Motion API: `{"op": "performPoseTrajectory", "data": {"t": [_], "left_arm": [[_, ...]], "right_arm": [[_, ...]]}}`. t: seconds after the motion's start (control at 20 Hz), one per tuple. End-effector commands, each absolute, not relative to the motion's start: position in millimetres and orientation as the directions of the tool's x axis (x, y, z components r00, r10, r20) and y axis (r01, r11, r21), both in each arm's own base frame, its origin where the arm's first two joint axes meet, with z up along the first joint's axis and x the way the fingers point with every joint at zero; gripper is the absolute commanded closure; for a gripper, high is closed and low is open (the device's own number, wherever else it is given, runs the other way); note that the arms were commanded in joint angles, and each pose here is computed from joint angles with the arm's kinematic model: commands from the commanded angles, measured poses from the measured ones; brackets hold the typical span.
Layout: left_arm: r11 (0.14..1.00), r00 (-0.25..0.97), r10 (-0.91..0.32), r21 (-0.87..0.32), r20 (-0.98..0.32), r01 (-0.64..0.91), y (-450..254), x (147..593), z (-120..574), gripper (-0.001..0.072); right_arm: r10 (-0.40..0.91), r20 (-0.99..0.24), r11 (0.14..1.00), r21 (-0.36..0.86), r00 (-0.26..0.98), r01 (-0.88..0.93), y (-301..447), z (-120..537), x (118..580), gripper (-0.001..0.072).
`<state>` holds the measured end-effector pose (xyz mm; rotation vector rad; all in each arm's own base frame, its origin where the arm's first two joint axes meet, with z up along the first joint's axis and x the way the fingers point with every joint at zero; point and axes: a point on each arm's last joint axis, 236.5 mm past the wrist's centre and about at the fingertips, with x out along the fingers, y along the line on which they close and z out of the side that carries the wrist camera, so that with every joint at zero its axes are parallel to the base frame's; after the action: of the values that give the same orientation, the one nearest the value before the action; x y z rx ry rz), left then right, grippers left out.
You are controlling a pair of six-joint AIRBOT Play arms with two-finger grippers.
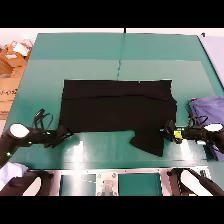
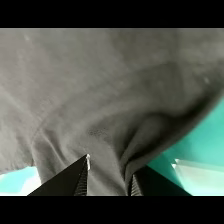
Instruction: Fold the shirts.
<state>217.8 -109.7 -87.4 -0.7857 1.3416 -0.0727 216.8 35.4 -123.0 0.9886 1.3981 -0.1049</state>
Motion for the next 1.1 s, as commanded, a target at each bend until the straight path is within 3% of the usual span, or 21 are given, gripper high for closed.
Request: {"op": "performPoseTrajectory", "data": {"t": [0.0,0.1,0.2,0.25,0.35,0.4,0.75,0.85,0.9,0.95,1.05], "left_arm": [[0.654,0.511,-0.375,-0.611,-0.774,-0.446,-106.8,266.9,-86.1,0.0143],[0.614,0.57,-0.328,-0.629,-0.753,-0.477,-102.8,284.3,-88.2,0.0144],[0.57,0.517,-0.334,-0.606,-0.788,-0.555,-106.7,278.9,-106.3,0.0144],[0.556,0.491,-0.349,-0.599,-0.798,-0.577,-110.9,276.0,-110.6,0.0204],[0.591,0.443,-0.383,-0.583,-0.811,-0.558,-119.4,267.7,-111.2,0.0649],[0.62,0.424,-0.398,-0.579,-0.814,-0.53,-123.2,265.0,-109.7,0.0683],[0.66,0.393,-0.411,-0.566,-0.823,-0.494,-126.4,257.6,-110.6,0.0684],[0.667,0.381,-0.413,-0.559,-0.828,-0.493,-124.3,256.0,-110.8,0.0683],[0.69,0.369,-0.413,-0.551,-0.833,-0.47,-122.5,255.9,-108.9,0.0683],[0.707,0.357,-0.41,-0.54,-0.839,-0.457,-120.1,256.2,-106.7,0.0683],[0.73,0.354,-0.405,-0.532,-0.843,-0.43,-118.3,260.4,-100.9,0.0684]], "right_arm": [[0.45,-0.863,0.662,0.495,0.23,0.563,31.2,-127.9,215.6,0.0365],[0.452,-0.863,0.663,0.495,0.227,0.562,31.6,-127.8,215.1,0.0364],[0.455,-0.863,0.669,0.494,0.22,0.555,32.4,-127.9,213.3,0.0364],[0.452,-0.865,0.674,0.49,0.215,0.553,31.7,-128.5,212.1,0.0363],[0.443,-0.876,0.697,0.469,0.189,0.542,29.5,-130.9,206.1,0.0363],[0.448,-0.877,0.701,0.466,0.175,0.539,30.8,-131.0,202.7,0.0364],[0.51,-0.854,0.693,0.482,0.108,0.536,45.2,-125.4,187.0,0.0369],[0.53,-0.844,0.696,0.489,0.084,0.526,48.6,-119.3,183.8,0.0621],[0.539,-0.839,0.7,0.492,0.068,0.518,49.6,-115.0,182.5,0.0609],[0.547,-0.835,0.702,0.495,0.057,0.511,50.7,-111.5,181.5,0.0547],[0.554,-0.832,0.704,0.495,0.043,0.51,52.0,-110.0,179.0,0.054]]}}
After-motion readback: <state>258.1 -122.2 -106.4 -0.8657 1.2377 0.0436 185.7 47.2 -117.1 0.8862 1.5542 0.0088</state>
